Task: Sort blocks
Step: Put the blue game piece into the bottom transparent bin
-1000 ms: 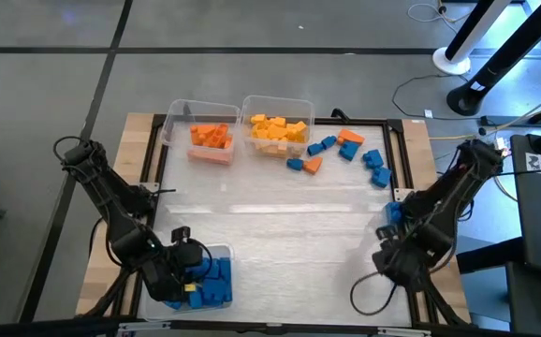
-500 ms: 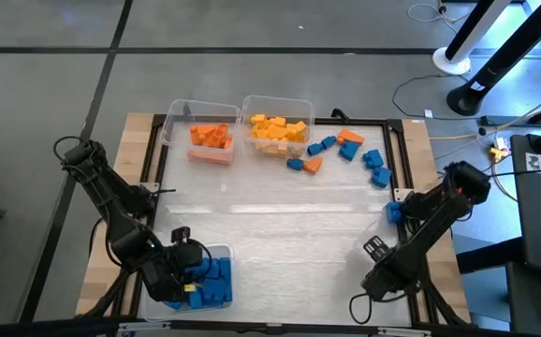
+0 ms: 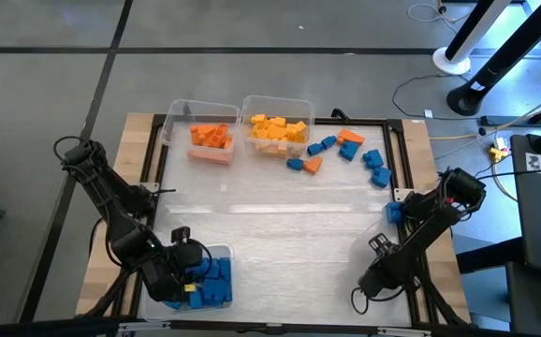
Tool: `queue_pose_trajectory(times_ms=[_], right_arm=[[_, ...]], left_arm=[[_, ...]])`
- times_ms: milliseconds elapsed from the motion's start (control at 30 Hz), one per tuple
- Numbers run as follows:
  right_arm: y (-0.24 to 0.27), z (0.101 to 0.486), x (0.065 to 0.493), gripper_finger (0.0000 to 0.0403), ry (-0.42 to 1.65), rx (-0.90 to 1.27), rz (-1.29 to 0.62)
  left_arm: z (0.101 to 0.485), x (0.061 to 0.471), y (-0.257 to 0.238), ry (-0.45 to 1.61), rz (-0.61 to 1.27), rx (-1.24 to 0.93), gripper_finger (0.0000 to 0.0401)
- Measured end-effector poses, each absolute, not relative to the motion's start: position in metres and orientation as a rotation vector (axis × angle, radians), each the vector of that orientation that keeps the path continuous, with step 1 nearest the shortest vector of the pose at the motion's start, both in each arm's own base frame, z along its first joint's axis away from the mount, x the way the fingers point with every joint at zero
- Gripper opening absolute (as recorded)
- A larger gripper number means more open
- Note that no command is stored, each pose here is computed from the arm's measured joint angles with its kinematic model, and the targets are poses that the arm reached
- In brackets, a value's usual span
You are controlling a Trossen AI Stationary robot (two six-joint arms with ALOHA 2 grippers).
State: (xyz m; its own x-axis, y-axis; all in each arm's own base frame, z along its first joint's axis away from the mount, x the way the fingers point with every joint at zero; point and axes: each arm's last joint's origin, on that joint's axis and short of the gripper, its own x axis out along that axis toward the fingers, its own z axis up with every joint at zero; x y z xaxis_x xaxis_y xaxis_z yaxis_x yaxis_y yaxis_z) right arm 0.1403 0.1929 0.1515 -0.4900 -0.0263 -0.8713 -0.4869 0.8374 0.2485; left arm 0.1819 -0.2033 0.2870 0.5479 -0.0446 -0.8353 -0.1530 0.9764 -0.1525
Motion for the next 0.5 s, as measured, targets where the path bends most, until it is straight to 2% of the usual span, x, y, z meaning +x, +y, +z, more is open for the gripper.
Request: queue_pose_trajectory(times_ms=[300, 500], right_arm=[[0.195, 0.137, 0.144, 0.0253, 1.899, -0.376, 0.619], [0.191, 0.132, 0.139, 0.0253, 1.933, -0.337, 0.618]], left_arm=[[0.287, 0.182, -0.203, 0.99, 0.068, -0.224, 0.0168], [0.287, 0.182, -0.203, 0.99, 0.066, -0.223, 0.0169]])
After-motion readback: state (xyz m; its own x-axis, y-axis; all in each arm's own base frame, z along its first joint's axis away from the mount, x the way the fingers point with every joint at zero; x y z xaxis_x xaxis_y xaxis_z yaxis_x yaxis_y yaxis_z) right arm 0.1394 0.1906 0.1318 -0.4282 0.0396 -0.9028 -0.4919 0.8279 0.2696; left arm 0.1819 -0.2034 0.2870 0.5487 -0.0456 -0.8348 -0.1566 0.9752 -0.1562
